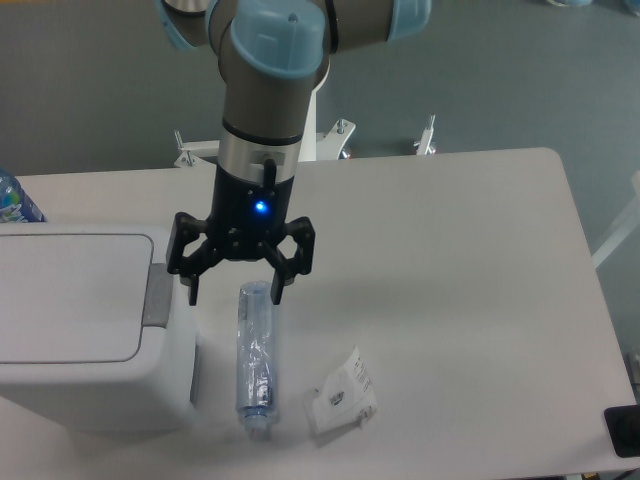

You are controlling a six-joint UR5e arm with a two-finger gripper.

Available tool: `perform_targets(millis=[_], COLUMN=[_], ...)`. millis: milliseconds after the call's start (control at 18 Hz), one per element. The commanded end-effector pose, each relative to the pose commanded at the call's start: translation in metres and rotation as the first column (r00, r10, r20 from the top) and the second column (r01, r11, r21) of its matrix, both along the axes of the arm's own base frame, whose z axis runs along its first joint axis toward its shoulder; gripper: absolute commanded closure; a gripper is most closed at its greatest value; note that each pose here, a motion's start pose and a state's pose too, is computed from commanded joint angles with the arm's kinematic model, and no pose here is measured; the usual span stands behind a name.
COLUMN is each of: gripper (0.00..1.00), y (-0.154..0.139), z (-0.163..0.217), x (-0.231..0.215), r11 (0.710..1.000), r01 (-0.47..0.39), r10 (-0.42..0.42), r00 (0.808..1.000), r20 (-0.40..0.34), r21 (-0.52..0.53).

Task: Open the trash can
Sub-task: 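Lower the gripper finger onto the lid edge and press it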

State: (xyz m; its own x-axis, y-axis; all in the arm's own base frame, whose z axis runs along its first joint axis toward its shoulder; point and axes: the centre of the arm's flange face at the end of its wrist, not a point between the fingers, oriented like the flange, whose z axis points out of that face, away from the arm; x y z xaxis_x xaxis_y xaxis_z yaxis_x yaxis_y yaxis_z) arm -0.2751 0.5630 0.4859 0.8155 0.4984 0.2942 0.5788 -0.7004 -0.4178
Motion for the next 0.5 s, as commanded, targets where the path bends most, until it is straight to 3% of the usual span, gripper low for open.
perform_targets(millis=[500], gripper=[0.0], y=[0.0035], z=[-0.0016], x=[0.008], r11=[1.0], r01=[0.005], r10=[-0.005], r00=[1.0], r20=[0.008], r21=[-0.002])
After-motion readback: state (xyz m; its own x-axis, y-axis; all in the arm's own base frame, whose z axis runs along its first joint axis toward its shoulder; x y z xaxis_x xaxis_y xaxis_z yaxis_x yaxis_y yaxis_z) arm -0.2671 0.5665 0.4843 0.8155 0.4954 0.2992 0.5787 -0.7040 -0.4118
